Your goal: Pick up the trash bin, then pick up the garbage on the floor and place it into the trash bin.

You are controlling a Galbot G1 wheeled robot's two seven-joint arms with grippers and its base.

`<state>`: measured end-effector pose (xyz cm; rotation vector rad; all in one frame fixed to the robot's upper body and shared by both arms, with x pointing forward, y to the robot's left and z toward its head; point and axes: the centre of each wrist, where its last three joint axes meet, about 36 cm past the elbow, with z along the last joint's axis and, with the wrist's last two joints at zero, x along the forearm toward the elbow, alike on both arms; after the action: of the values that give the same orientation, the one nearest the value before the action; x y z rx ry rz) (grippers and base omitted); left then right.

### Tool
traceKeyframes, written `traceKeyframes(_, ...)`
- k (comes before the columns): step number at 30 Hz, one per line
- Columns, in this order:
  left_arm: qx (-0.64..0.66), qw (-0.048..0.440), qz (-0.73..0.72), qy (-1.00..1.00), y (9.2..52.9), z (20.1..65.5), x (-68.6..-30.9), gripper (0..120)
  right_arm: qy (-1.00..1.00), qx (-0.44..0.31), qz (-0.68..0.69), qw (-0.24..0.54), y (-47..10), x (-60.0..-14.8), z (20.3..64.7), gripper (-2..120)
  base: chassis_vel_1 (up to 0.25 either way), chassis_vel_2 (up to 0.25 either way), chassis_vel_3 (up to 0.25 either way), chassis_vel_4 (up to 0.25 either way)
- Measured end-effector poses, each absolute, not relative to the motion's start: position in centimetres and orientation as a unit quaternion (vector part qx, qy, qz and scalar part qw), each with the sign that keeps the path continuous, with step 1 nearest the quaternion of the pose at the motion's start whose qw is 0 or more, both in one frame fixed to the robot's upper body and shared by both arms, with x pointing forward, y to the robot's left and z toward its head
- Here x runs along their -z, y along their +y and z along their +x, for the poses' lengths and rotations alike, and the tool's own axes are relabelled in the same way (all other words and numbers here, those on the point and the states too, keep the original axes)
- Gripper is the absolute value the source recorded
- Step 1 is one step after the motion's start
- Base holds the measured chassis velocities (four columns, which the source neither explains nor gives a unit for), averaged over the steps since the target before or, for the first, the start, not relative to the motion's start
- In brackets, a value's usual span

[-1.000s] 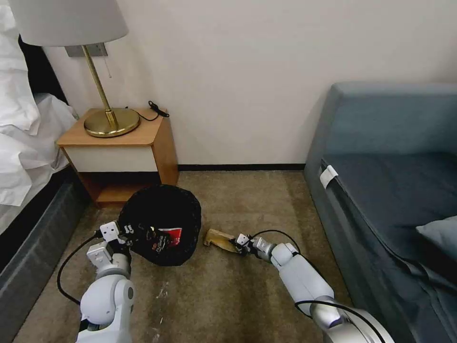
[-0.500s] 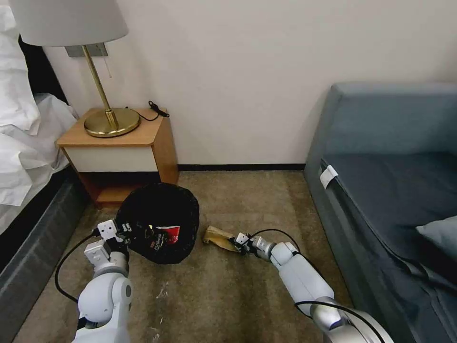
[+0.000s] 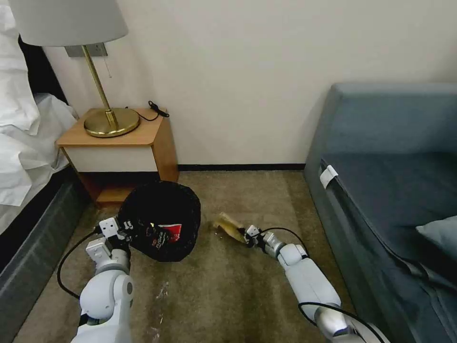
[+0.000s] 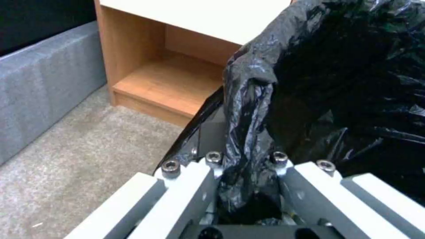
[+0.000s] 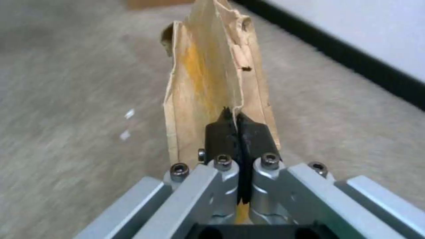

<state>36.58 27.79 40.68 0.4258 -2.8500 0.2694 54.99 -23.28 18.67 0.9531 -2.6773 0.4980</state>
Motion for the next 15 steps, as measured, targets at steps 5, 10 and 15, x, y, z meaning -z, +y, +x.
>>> traceKeyframes(5,-0.092,0.123,0.145,-0.977,27.6,36.6,-40.7,2,-0.947,-0.133,0.277,0.094,-24.0,-19.4,55.3,0,0.000,0.000,0.000,0.000)
traceKeyframes(10,-0.093,0.124,0.144,-0.977,27.6,36.6,-40.7,2,-0.968,-0.089,0.230,0.056,-23.0,-20.6,55.6,0,0.000,0.000,0.000,0.000)
traceKeyframes(15,-0.091,0.125,0.144,-0.977,27.7,36.5,-40.6,2,-0.976,-0.079,0.204,0.011,-21.5,-22.2,56.0,0,0.000,0.000,0.000,0.000)
